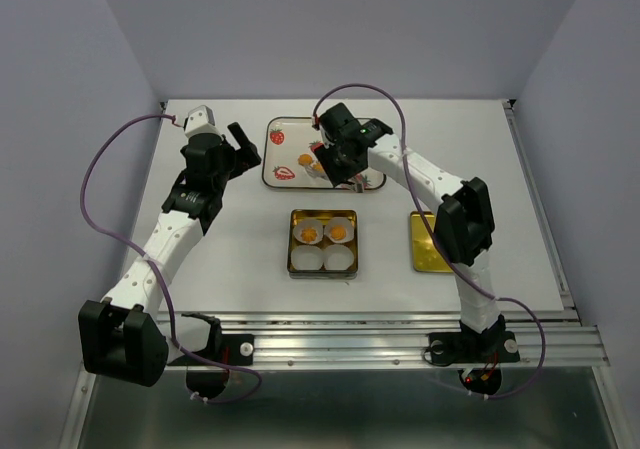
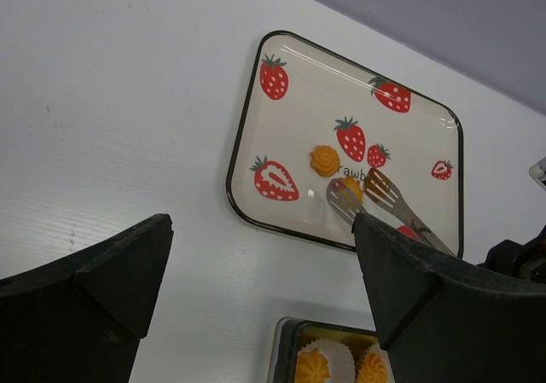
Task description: Pack the cookies
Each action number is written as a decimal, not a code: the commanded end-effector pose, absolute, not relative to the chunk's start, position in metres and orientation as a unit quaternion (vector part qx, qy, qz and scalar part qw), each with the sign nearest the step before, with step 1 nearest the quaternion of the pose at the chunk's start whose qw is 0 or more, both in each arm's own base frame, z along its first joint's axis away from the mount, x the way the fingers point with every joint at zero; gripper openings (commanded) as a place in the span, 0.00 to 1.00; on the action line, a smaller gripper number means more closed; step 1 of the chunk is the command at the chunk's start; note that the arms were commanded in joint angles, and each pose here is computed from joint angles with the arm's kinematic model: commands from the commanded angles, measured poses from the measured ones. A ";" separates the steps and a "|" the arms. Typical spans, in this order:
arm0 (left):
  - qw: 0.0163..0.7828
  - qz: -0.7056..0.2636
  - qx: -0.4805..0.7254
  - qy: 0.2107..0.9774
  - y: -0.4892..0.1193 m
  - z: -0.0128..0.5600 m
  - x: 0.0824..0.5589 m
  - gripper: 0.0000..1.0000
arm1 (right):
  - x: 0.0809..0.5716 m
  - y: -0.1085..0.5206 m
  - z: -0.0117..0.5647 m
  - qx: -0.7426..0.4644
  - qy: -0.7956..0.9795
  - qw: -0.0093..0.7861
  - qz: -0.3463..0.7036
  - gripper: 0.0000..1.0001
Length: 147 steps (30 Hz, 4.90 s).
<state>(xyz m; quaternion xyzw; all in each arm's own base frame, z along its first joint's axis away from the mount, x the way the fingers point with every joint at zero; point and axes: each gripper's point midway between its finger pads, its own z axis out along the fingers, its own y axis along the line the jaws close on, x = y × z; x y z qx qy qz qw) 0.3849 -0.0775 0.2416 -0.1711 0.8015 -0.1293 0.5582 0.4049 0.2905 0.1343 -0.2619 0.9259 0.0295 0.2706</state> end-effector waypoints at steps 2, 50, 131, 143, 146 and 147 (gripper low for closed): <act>0.580 -0.130 -0.170 0.786 -0.077 0.260 0.389 0.99 | 0.417 0.290 0.153 -0.258 0.920 0.293 0.023 0.53; 0.566 -0.167 -0.147 0.794 -0.095 0.249 0.393 0.99 | 0.298 0.257 0.240 -0.264 0.886 0.352 0.149 0.29; 0.559 -0.166 -0.135 0.801 -0.104 0.241 0.386 0.99 | 0.193 0.298 0.164 -0.461 0.820 0.248 0.233 0.30; 0.556 -0.167 -0.132 0.803 -0.105 0.238 0.383 0.99 | 0.192 0.288 0.157 -0.440 0.837 0.243 0.216 0.35; 0.559 -0.167 -0.132 0.802 -0.104 0.240 0.384 0.99 | 0.189 0.284 0.161 -0.435 0.840 0.244 0.215 0.37; 0.559 -0.168 -0.130 0.801 -0.105 0.241 0.384 0.99 | 0.188 0.282 0.163 -0.434 0.840 0.244 0.216 0.38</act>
